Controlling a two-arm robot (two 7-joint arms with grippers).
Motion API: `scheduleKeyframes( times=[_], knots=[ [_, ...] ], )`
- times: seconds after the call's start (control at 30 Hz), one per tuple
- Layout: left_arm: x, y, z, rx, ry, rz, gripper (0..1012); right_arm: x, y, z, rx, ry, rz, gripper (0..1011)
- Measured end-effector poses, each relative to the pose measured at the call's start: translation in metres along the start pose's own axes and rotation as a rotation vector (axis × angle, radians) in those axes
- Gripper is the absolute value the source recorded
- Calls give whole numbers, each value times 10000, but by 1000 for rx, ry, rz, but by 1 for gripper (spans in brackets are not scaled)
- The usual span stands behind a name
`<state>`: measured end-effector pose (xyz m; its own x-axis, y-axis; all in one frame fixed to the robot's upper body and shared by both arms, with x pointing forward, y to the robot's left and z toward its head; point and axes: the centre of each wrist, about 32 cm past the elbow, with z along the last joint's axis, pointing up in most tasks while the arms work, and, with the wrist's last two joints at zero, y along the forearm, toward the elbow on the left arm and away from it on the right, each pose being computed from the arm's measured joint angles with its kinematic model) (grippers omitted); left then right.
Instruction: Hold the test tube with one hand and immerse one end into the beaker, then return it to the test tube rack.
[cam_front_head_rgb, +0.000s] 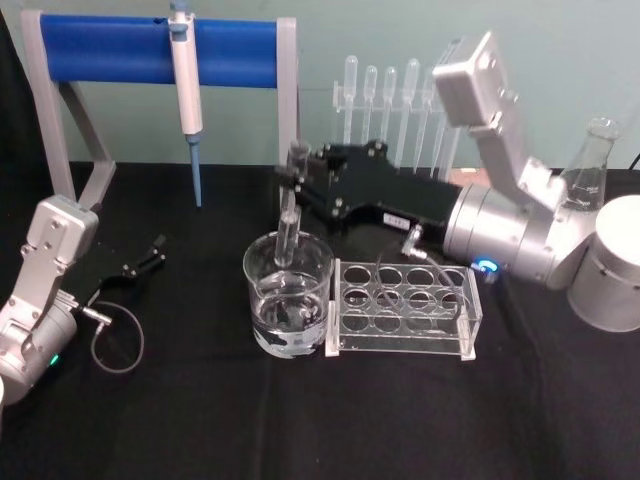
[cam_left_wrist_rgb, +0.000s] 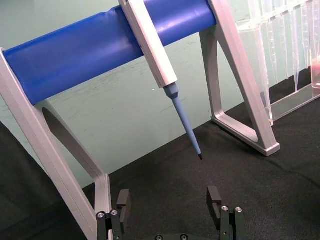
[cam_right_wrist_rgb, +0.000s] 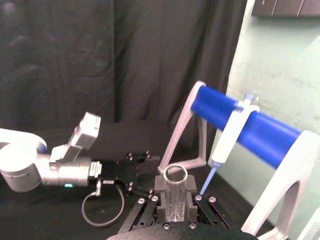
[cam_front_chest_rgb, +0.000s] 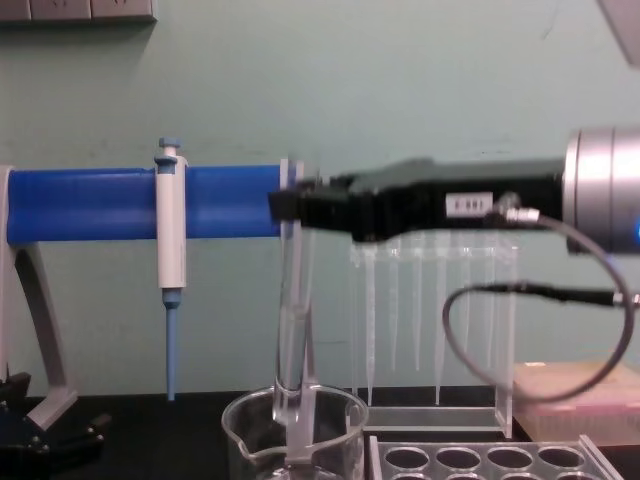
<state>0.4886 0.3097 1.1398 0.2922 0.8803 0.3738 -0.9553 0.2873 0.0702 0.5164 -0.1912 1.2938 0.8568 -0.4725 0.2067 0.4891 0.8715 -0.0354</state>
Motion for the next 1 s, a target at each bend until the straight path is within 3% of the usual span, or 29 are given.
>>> scheduleKeyframes(
  times=[0.23, 0.57, 0.8, 1.0],
  knots=[
    [0, 0, 0, 0, 0, 0, 1000, 20, -120, 212, 36, -24, -24, 224],
    [0, 0, 0, 0, 0, 0, 1000, -96, -511, 383, 37, -36, -53, 224],
    [0, 0, 0, 0, 0, 0, 1000, -191, -851, 319, 35, -18, -92, 224],
    [0, 0, 0, 0, 0, 0, 1000, -240, -1062, 131, 19, 13, -131, 225]
  ],
)
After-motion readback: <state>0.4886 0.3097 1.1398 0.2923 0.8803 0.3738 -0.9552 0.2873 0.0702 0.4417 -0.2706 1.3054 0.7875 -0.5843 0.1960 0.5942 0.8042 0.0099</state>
